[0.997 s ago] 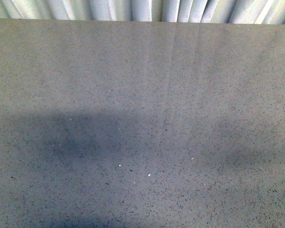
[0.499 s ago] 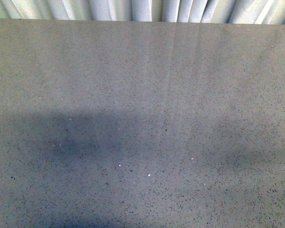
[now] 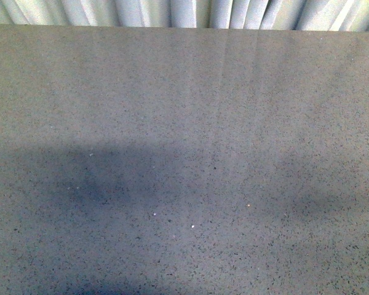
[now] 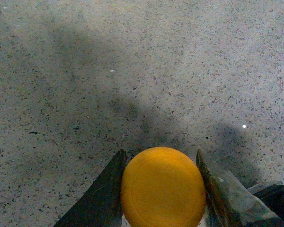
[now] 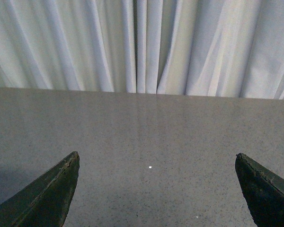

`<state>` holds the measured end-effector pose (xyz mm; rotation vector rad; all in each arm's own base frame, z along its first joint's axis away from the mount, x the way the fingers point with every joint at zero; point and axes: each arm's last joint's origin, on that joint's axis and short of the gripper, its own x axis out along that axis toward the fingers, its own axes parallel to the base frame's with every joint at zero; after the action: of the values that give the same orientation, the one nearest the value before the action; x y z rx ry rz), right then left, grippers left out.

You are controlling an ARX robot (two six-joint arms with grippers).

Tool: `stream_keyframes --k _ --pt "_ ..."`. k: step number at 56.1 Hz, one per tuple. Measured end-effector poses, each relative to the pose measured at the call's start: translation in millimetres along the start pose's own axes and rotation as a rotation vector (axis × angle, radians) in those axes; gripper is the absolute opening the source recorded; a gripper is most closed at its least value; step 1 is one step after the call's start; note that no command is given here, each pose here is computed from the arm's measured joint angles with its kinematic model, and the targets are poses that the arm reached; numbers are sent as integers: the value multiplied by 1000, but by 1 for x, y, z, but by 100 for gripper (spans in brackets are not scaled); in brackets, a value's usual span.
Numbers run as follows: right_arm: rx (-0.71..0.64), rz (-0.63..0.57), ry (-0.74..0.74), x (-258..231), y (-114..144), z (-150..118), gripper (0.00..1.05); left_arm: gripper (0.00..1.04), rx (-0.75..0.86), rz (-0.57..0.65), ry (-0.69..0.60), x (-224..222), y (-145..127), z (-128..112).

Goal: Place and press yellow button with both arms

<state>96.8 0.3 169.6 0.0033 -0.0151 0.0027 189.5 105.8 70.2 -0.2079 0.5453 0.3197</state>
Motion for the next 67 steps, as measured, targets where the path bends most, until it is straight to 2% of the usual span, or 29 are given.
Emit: stream_keyframes --k 11,20,28,35,44,47,54,67 --pt "0 0 0 0 0 0 96 35 3 4 6 -11 -1 10" --pt "0 0 0 0 0 0 96 35 49 -5 -104 -25 -20 49" --pt "0 0 0 0 0 0 96 35 88 -77 -166 -26 -57 72" --pt "0 0 0 0 0 0 96 35 126 -206 -181 -22 -122 78" --pt "0 0 0 0 0 0 96 35 186 -359 -156 -21 -194 63" --pt "0 0 0 0 0 0 96 35 216 -413 -130 -20 -221 50" --pt "0 0 0 0 0 0 96 35 262 -474 -97 -21 -254 26" --pt "0 0 0 0 0 0 96 35 315 -539 -54 -18 -295 -18"
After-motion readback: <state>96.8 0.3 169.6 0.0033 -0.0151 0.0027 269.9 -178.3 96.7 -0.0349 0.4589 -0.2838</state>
